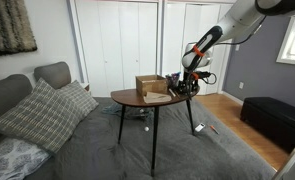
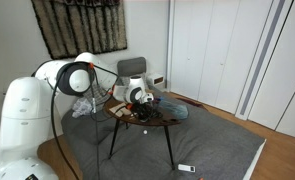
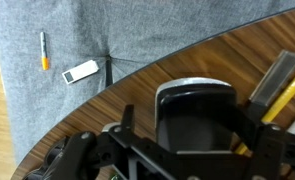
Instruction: Pick up the glasses case and put it in the cardboard box
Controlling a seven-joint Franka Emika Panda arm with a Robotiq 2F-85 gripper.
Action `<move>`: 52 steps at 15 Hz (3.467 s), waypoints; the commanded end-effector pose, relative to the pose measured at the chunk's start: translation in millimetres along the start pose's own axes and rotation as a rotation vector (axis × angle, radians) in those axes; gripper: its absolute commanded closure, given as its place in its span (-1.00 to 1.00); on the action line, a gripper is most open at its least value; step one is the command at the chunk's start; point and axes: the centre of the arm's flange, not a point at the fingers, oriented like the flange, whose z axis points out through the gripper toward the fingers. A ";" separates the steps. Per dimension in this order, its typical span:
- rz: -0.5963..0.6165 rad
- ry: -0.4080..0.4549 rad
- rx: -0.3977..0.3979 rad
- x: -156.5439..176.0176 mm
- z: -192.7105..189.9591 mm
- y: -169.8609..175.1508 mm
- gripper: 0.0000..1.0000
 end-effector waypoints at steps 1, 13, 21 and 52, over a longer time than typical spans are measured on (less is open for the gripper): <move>0.009 0.027 -0.019 8.5 0.7 -3.2 -0.31; 0.013 -0.158 0.039 -43.9 -98.0 5.7 0.07; -0.120 -0.097 0.180 -64.8 -227.4 -48.9 0.07; 0.234 0.083 0.256 147.8 -103.3 -218.9 0.07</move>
